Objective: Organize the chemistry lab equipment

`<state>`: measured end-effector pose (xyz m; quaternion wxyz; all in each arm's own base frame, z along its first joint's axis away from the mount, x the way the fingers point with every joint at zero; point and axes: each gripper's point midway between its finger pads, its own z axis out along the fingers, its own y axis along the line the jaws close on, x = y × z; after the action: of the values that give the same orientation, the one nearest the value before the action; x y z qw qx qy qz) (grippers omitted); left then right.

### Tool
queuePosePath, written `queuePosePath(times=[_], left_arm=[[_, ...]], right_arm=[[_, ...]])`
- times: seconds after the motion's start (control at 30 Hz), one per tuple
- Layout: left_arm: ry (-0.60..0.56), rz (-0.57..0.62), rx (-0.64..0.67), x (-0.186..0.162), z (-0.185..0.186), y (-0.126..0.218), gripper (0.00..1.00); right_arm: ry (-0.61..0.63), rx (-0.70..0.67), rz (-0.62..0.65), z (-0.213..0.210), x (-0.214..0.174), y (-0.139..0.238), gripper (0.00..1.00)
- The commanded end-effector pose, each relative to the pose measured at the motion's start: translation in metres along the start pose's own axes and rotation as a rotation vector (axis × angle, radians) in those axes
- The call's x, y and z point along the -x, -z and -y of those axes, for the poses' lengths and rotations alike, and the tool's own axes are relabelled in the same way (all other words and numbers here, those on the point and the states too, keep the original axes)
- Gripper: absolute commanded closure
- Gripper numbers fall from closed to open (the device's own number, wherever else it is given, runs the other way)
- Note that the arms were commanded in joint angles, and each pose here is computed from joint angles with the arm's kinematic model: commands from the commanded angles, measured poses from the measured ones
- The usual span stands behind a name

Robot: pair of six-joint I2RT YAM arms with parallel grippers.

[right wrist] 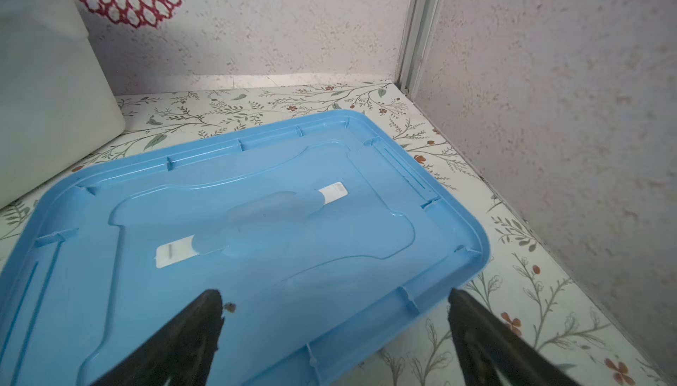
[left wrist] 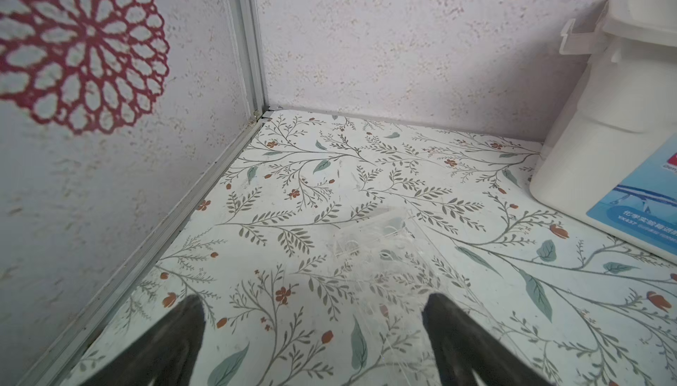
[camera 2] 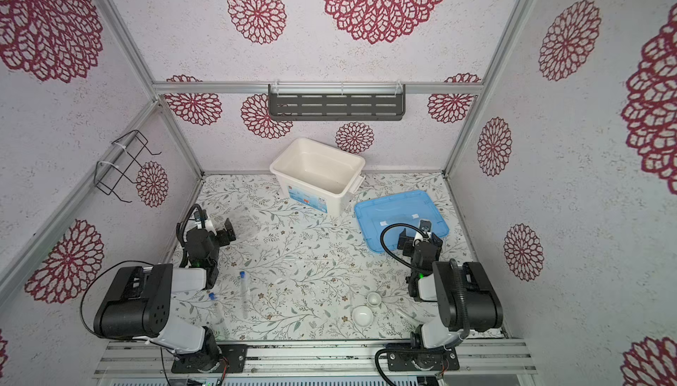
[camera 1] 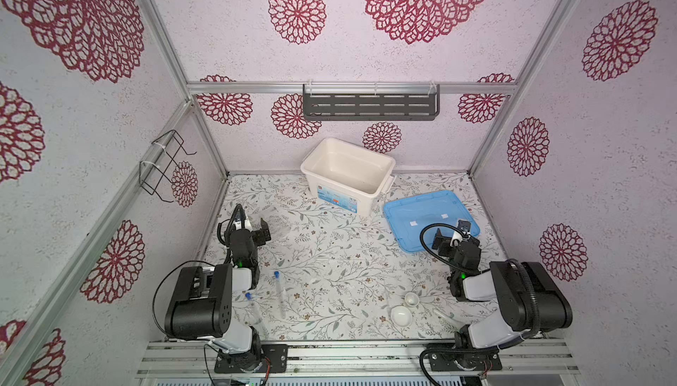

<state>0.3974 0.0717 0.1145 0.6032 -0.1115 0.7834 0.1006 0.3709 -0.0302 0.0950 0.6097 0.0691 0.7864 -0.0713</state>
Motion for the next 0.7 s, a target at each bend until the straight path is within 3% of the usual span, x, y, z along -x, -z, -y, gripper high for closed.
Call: queuePosePath(times=[0.0, 0.67], left_arm=[[0.001, 0.012, -0.014, 0.0074, 0.0016, -0.0034, 0.03], [0.005, 0.013, -0.016, 0.0075, 0.0007, -0.0031, 0.03]], right_arm=[[-0.019, -0.01, 0.06, 0.0002, 0.0185, 0.0, 0.01], [-0.02, -0.01, 0.062, 0.0005, 0.0192, 0.0001, 0.01]])
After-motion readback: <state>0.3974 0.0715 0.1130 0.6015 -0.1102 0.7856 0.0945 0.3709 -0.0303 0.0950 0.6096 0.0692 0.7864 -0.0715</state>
